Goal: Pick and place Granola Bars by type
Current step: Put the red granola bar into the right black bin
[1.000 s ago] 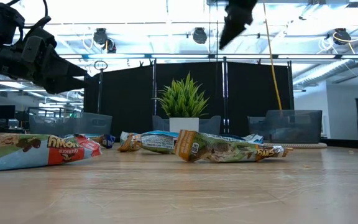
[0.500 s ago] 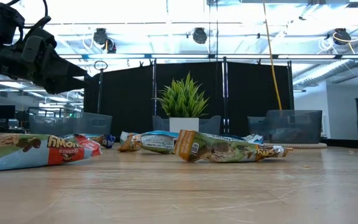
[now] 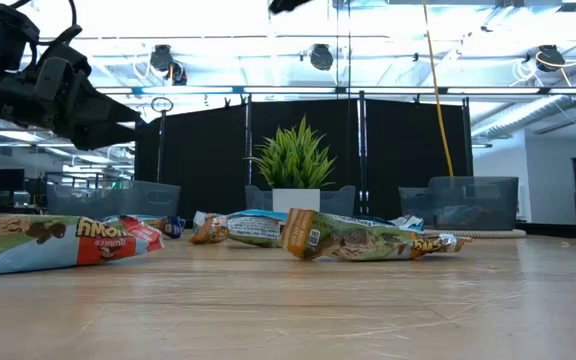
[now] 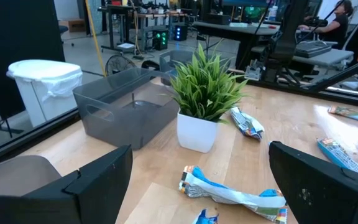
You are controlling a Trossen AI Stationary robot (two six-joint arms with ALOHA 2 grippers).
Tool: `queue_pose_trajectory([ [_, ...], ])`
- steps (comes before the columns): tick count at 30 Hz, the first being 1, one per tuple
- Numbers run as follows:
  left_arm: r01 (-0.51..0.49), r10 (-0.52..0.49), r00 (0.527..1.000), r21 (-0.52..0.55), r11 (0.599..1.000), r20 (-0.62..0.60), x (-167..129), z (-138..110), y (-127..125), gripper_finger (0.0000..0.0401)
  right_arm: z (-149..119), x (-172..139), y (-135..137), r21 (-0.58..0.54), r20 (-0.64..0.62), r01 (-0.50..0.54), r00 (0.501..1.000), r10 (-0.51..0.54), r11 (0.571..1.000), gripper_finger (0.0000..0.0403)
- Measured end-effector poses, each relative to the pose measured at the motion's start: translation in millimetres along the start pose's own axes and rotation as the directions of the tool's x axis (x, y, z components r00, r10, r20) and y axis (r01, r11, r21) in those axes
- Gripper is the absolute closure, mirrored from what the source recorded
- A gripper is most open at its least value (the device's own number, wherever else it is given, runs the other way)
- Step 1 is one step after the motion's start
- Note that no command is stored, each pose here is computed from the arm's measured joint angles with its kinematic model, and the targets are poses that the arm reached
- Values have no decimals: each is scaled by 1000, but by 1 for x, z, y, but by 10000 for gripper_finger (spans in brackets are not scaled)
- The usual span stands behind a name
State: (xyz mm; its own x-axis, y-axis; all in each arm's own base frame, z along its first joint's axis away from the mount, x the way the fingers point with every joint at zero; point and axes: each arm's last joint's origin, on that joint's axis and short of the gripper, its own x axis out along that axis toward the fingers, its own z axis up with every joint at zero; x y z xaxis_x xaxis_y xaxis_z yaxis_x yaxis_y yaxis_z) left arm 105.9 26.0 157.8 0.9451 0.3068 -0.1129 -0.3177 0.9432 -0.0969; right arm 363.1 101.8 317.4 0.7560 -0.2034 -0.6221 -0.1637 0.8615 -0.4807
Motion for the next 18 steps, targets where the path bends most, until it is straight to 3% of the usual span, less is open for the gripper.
queue_pose_trajectory([
  [9,0,0,1000,0,1000,-1,0,0,0,27,-6,41,22,8,-54,-61,997,62,998,57],
  [18,0,0,1000,0,1000,0,0,0,0,27,-8,34,21,101,-83,-32,996,41,994,57],
])
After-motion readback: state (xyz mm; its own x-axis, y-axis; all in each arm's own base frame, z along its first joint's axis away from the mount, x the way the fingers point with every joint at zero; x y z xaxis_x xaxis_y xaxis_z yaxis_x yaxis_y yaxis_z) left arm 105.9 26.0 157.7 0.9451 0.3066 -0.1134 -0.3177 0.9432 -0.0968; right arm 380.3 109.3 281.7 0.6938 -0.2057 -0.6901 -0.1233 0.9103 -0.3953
